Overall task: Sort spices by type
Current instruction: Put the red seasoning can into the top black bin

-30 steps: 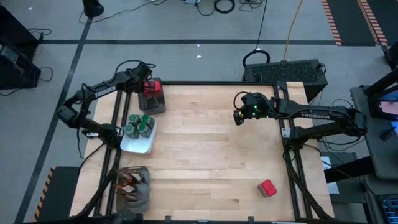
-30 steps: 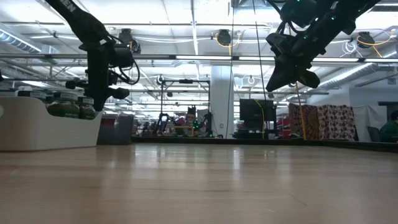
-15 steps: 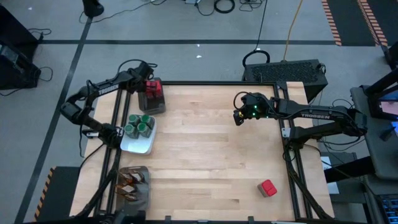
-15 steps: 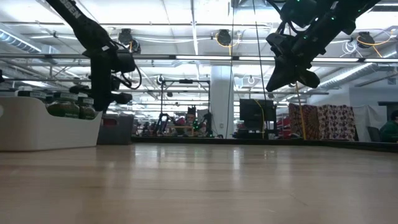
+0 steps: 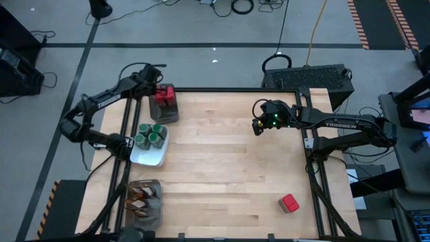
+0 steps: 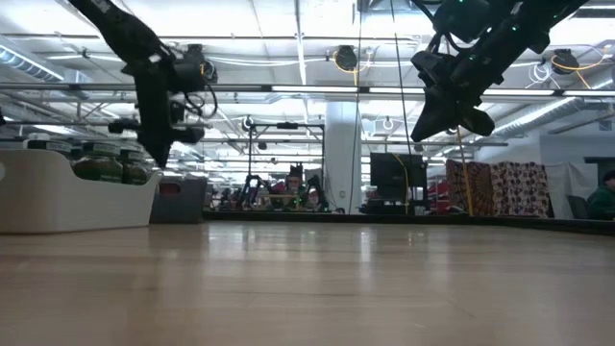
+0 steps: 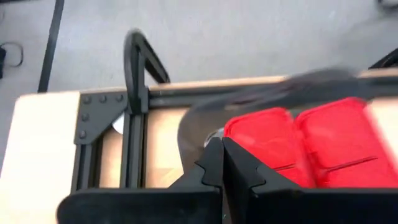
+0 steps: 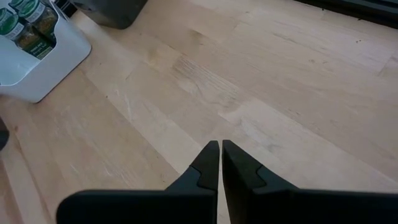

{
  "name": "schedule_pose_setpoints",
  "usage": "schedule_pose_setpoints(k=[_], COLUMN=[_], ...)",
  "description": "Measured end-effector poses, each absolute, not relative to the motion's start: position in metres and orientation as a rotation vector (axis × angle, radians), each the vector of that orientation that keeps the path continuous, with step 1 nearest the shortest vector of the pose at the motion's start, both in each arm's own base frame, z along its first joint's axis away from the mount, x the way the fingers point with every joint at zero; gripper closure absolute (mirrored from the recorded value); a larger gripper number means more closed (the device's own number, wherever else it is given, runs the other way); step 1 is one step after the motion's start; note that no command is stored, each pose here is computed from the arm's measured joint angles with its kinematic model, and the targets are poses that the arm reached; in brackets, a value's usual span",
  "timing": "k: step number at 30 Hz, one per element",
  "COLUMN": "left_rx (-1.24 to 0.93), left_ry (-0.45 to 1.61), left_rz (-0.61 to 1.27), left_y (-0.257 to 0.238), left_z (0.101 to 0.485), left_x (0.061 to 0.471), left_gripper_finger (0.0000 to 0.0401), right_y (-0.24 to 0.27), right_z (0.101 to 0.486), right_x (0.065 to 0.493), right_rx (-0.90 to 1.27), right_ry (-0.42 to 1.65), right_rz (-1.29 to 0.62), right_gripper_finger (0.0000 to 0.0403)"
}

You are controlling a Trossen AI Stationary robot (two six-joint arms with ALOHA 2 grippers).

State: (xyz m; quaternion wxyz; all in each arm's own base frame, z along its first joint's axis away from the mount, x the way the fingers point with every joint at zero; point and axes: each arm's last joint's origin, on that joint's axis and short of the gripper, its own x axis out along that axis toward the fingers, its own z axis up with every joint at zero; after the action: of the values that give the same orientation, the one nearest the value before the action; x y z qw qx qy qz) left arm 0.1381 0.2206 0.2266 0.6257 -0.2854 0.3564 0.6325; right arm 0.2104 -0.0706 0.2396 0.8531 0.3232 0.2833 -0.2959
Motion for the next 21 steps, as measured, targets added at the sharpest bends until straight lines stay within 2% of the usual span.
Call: schedule_pose_setpoints(k=[4, 8, 15, 21], left_rx=[-0.632, -0.565, -0.351, -0.274], left_ry=[0.666, 0.531, 0.333, 0.185], left_rz=[1.358, 1.060, 0.523, 0.410], left_y=[0.207, 0.187, 0.138, 0.120], left_z=[0.252, 0.275, 0.302, 0.317], left_x=[0.142, 0.165, 0.224, 0.241], left_gripper_finger=[0.0397, 0.0397, 0.0397, 0.0397], right_y=[-0.071, -0.070, -0.042, -0.006], right_z=[0.240, 0.241, 0.269, 0.319], right_x=[0.210, 0.212, 0.225, 0.218], right_rx=[0.684, 0.700, 0.658, 0.635], right_ry=[0.595, 0.590, 0.631, 0.804], right_rz=[-0.624, -0.584, -0.216, -0.064], right_gripper_finger=[0.0403, 0.0403, 0.0403, 0.0403])
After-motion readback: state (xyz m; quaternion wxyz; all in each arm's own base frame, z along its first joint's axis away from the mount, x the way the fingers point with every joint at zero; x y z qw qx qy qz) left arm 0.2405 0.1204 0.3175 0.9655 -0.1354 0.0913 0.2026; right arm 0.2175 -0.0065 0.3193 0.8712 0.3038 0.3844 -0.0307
